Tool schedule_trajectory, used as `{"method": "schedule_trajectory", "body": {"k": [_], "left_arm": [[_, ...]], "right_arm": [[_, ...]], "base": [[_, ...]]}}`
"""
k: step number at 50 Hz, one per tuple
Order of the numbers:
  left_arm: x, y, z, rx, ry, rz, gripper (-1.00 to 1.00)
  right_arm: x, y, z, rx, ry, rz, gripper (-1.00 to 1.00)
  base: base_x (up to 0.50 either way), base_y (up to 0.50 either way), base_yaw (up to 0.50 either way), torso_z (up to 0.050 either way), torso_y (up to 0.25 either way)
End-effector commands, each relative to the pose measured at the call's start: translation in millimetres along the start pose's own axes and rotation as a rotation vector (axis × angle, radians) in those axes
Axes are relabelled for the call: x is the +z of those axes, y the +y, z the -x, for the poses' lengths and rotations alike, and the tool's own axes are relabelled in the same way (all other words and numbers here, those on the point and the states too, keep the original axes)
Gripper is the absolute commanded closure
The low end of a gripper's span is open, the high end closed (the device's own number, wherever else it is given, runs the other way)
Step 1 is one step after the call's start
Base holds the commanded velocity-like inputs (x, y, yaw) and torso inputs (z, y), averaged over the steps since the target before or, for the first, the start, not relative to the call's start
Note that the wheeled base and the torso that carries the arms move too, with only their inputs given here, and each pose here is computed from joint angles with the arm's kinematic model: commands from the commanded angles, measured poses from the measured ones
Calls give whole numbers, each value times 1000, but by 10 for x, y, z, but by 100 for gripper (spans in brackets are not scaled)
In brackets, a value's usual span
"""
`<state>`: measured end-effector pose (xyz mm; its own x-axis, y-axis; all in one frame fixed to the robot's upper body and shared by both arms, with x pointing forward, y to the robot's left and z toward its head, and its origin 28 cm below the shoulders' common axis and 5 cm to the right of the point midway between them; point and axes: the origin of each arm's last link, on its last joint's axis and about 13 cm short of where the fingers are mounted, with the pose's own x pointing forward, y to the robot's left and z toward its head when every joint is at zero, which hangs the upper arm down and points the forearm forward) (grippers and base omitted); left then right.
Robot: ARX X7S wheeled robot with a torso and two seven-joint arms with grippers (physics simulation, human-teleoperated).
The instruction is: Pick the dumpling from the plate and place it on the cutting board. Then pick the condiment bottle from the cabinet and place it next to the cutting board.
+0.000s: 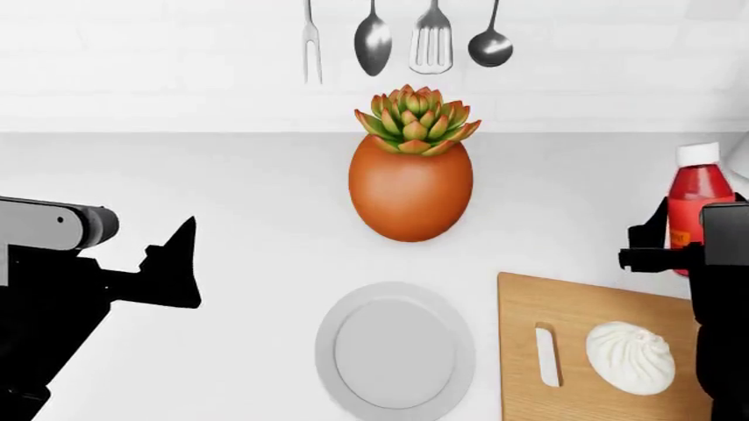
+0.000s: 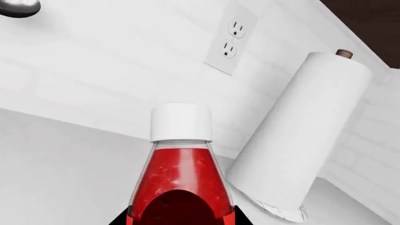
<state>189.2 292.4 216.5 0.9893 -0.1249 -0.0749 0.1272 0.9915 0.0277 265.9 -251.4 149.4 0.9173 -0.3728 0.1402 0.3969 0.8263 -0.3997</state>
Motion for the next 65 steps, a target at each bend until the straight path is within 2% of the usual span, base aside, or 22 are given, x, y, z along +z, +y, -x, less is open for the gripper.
{"method": "schedule_trajectory", "body": {"k": [1, 13, 14, 21, 29, 51, 65], "left_arm": [[-7, 3, 4, 3, 3, 0, -100], [6, 5, 4, 3, -1, 2, -100], [7, 4, 5, 3, -1, 1, -100], [9, 3, 2, 4, -2, 1, -100], [4, 3, 4, 5, -2, 2, -100], [-3, 9, 14, 8, -3, 6, -100], [-4, 15, 22, 11, -5, 7, -100]], "right_arm": [[77, 29, -105, -12, -21, 37, 100], [27, -39, -72, -14, -12, 38, 100], [29, -33, -73, -14, -12, 37, -100], [41, 26, -84, -15, -7, 38, -100], [10, -14, -59, -14, -4, 40, -100], [-20, 42, -11, -12, 12, 41, -100], [-54, -115, 90, -17, 11, 36, -100]], "base": [[0, 0, 0, 0, 0], [0, 0, 0, 1, 0], [0, 0, 0, 0, 0], [0, 0, 0, 0, 0], [0, 0, 0, 0, 0], [0, 0, 0, 0, 0], [0, 0, 0, 0, 0]]}}
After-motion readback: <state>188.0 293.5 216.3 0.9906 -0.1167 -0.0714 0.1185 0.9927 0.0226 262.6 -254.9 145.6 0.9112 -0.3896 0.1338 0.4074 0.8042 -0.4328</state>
